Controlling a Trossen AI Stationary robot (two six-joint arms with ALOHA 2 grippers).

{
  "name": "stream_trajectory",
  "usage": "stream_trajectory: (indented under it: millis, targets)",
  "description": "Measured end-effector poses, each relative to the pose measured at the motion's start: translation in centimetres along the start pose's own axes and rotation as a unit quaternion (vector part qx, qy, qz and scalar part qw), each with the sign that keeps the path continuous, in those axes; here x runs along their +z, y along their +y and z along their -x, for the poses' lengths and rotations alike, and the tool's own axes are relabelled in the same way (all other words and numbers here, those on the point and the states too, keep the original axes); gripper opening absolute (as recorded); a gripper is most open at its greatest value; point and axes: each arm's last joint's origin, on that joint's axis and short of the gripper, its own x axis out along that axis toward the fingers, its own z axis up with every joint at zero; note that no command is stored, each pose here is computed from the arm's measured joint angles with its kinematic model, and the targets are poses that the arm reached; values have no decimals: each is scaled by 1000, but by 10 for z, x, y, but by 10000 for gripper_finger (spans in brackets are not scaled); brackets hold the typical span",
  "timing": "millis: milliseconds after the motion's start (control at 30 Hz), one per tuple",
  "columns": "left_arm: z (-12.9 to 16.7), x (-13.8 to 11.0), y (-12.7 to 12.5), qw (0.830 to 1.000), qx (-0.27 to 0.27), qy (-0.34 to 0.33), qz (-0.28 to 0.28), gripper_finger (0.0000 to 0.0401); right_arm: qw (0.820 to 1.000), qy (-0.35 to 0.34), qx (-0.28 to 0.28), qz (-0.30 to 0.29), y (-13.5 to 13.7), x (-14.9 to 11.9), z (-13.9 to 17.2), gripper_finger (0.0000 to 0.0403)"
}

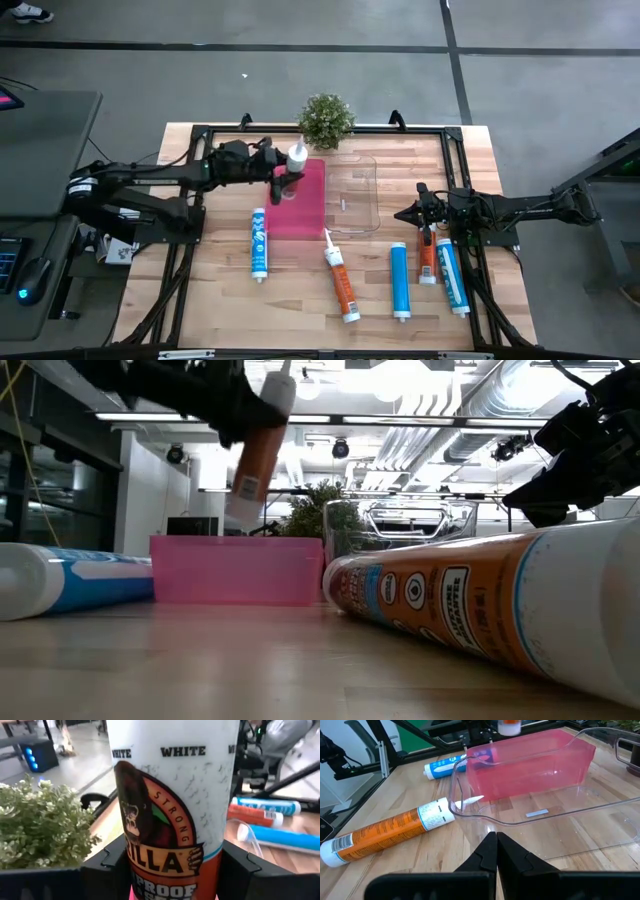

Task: Pick & place silicon tubes, Sealant and Lysol wipes
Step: Put the left orange sealant into the transparent bin

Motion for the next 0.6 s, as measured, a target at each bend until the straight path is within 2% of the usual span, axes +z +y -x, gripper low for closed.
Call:
stream_trajectory:
  millis: [167,300,400,600]
  targets:
    - [-10,-24,20,999,10,-15,48,188,1000,0,0,0,0,0,0,1]
    - [-14,-34,36,998,4,-40,50,188,1000,0,0,0,0,0,0,1]
    - [-16,-47,46,997,10,-33,74,188,1000,0,0,0,0,0,0,1]
    - [-17,-45,53,995,4,-55,82,188,1000,0,0,0,0,0,0,1]
